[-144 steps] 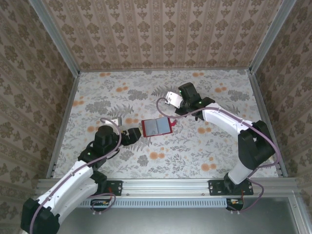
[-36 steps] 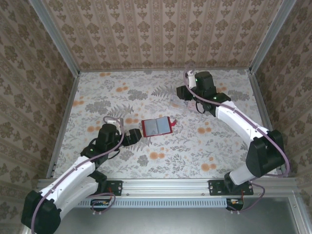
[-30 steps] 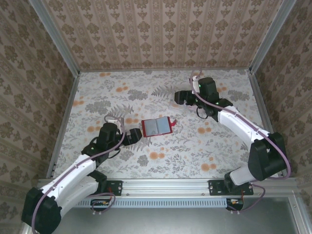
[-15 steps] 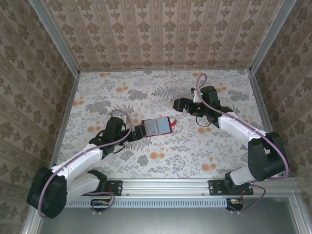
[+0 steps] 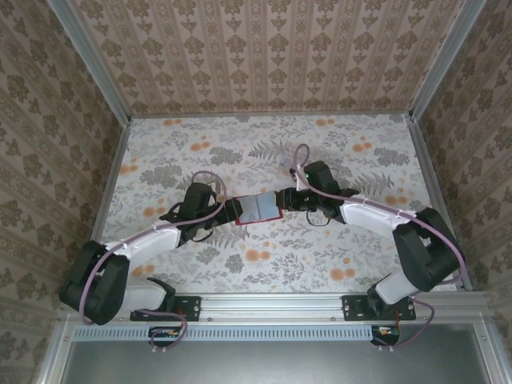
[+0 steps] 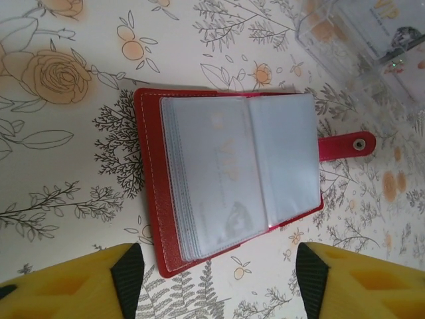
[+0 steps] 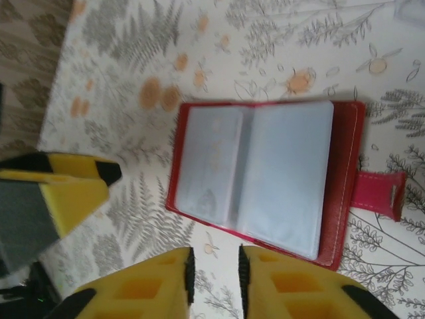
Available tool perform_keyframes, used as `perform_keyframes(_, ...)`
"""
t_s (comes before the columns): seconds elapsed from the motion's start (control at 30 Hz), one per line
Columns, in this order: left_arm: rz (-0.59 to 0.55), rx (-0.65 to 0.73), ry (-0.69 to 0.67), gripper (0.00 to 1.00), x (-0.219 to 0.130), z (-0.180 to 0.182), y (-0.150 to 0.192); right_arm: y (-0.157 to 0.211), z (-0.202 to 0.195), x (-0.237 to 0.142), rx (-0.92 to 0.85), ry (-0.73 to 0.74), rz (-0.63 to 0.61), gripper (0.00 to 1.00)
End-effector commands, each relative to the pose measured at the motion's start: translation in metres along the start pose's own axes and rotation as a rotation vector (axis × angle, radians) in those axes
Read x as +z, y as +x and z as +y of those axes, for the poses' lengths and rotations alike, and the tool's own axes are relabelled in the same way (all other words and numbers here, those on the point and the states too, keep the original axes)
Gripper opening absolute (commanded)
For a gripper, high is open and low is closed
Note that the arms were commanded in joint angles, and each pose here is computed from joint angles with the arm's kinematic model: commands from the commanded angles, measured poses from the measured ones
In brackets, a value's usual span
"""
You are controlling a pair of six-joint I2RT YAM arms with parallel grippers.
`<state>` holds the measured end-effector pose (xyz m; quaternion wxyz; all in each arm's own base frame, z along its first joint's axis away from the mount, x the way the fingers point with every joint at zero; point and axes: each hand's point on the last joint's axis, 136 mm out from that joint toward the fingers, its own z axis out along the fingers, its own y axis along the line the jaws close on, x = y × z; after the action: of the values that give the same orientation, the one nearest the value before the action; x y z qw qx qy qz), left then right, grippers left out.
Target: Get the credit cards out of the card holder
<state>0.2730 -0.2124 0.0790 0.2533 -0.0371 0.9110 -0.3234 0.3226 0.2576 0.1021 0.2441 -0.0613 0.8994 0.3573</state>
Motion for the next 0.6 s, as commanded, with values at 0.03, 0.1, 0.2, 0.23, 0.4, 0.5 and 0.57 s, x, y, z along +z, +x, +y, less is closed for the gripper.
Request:
perform_keyframes(0.03, -0.008, 0.004, 0.04, 0.64, 0.007, -0.016, -0.01, -0.002, -0.012, 0.016, -0.003, 0.06, 0.007, 0.15)
perform_keyframes(0.1, -0.002, 0.002, 0.033, 0.64, 0.011, -0.014, -0.009, 0.001, -0.019, 0.022, 0.003, 0.084, 0.024, 0.09)
perform_keyframes(0.2, 0.008, 0.002, 0.035, 0.64, 0.015, -0.014, -0.008, 0.004, -0.031, 0.028, 0.004, 0.133, 0.044, 0.08)
perform_keyframes(0.23, 0.011, 0.001, 0.035, 0.65, 0.016, -0.013, -0.008, 0.005, -0.034, 0.031, 0.005, 0.146, 0.052, 0.08)
perform_keyframes(0.4, 0.025, 0.004, 0.041, 0.64, 0.021, -0.015, -0.006, 0.012, -0.051, 0.039, 0.013, 0.209, 0.084, 0.08)
perform_keyframes(0.5, 0.032, 0.007, 0.051, 0.63, 0.024, -0.017, -0.007, 0.019, -0.06, 0.042, 0.012, 0.255, 0.109, 0.06)
perform_keyframes(0.57, 0.04, 0.007, 0.056, 0.63, 0.027, -0.018, -0.006, 0.023, -0.061, 0.043, 0.006, 0.268, 0.123, 0.05)
